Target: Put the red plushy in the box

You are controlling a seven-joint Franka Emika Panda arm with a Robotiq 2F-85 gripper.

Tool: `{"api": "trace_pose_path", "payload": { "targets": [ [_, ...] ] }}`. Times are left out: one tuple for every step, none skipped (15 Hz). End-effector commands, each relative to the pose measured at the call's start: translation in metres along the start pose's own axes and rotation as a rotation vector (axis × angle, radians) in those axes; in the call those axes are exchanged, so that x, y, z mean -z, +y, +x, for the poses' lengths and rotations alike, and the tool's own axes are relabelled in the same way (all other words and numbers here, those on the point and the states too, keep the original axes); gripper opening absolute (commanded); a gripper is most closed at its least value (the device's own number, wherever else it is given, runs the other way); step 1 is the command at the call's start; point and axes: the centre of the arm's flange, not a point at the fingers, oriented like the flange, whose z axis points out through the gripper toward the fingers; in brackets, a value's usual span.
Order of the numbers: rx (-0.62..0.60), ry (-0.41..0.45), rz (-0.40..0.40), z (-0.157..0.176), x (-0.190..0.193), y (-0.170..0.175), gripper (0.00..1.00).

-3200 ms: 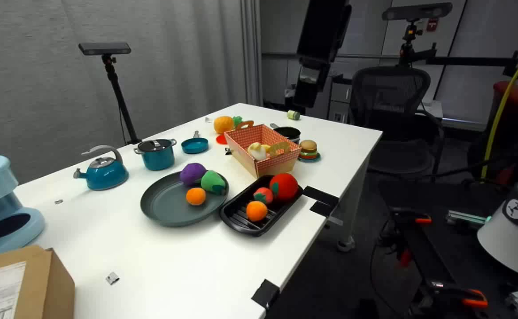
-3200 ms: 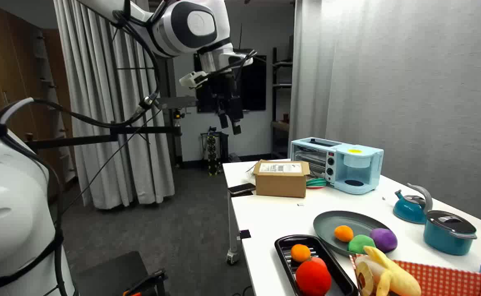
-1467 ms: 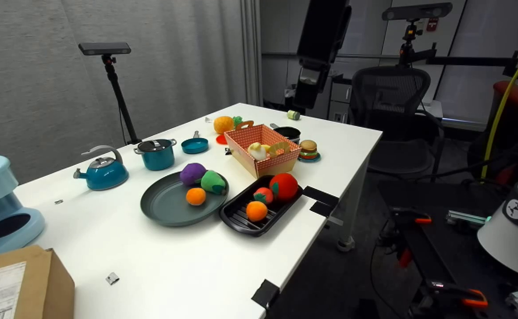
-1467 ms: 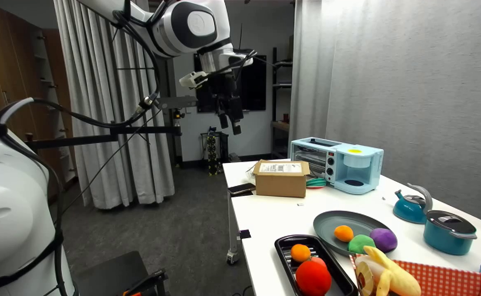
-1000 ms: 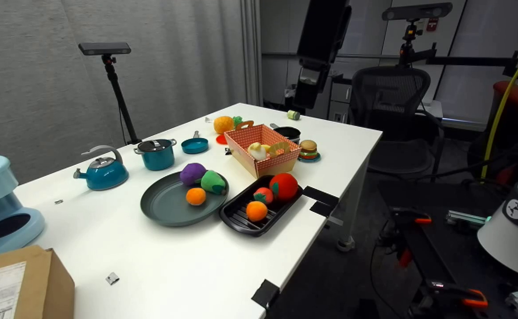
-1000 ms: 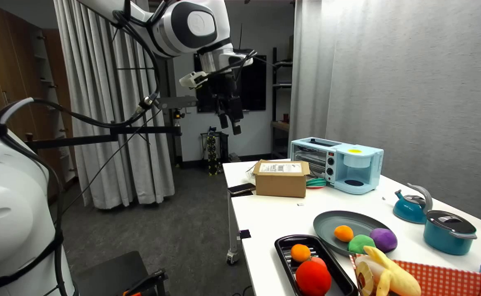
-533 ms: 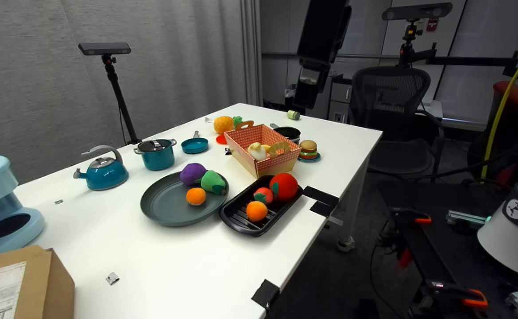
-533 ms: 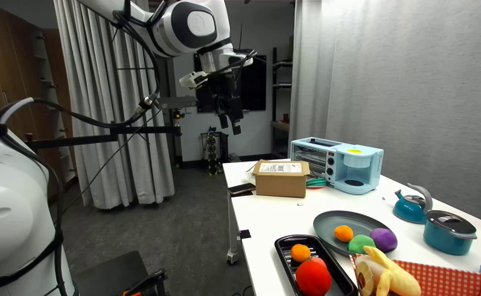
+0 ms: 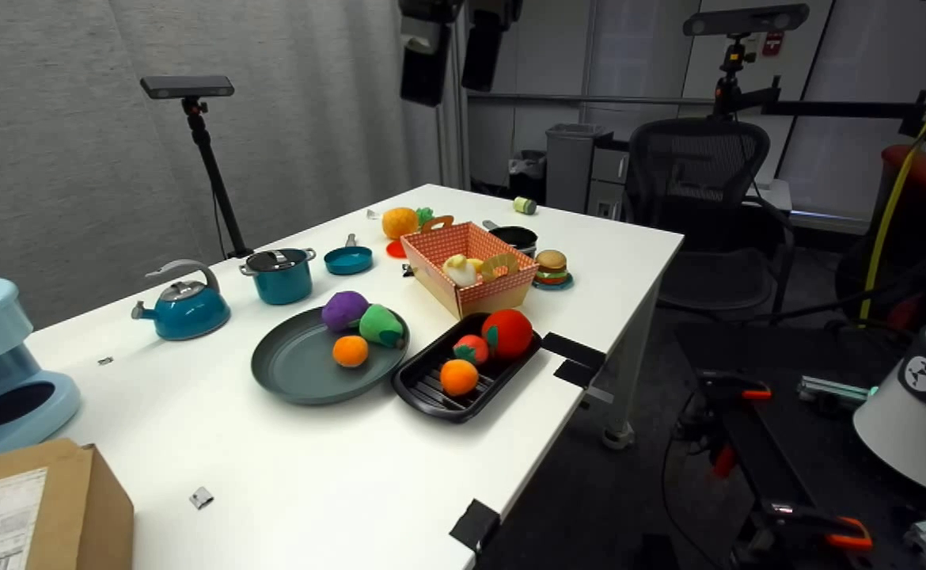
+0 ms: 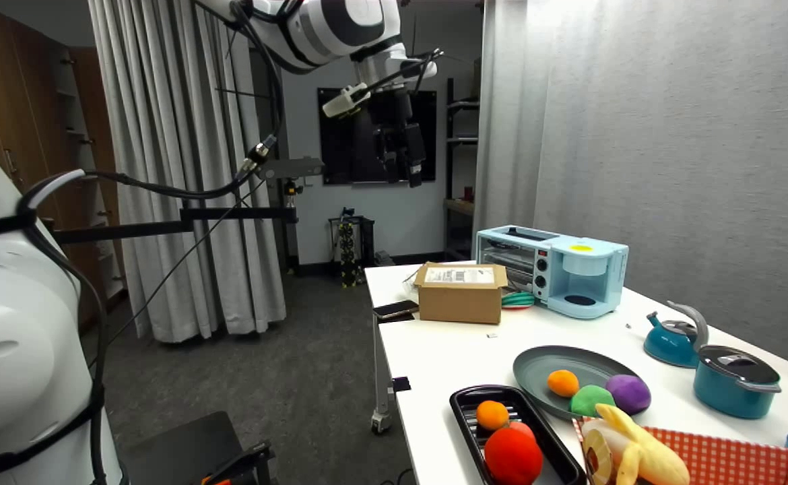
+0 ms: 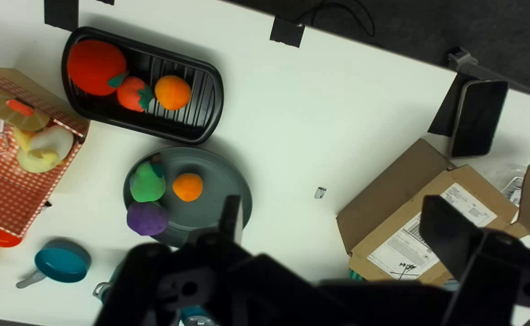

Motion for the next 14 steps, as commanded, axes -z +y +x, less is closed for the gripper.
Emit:
{"api": "trace_pose_path", "payload": {
  "targets": [
    [-0.043,-0.017,-0.07,0.037,0.0,-0.005,1.0],
    [-0.072,-0.014,-0.085,0.041,-0.004,0.001,1.0],
    [-0.101,-0.014,-0.099,0.051,-0.015,0.016,1.0],
    [-0.133,-0.006,-0.123,0.053,-0.018,0.027,1.0],
    [-0.166,-0.005,-0.147,0.051,-0.017,0.035,1.0],
    [-0.195,0.001,-0.177,0.047,-0.02,0.046,1.0],
    [-0.219,-0.004,-0.202,0.044,-0.023,0.057,1.0],
    [-0.249,-0.012,-0.227,0.046,-0.022,0.062,1.0],
    [-0.271,-0.016,-0.25,0.046,-0.023,0.066,1.0],
    [-0.291,-0.023,-0.267,0.046,-0.024,0.069,1.0],
    [-0.306,-0.029,-0.284,0.046,-0.024,0.072,1.0],
    [-0.314,-0.035,-0.299,0.045,-0.024,0.073,1.0],
    [-0.319,-0.043,-0.311,0.044,-0.024,0.074,1.0],
    [-0.324,-0.05,-0.32,0.043,-0.025,0.075,1.0]
  ]
}}
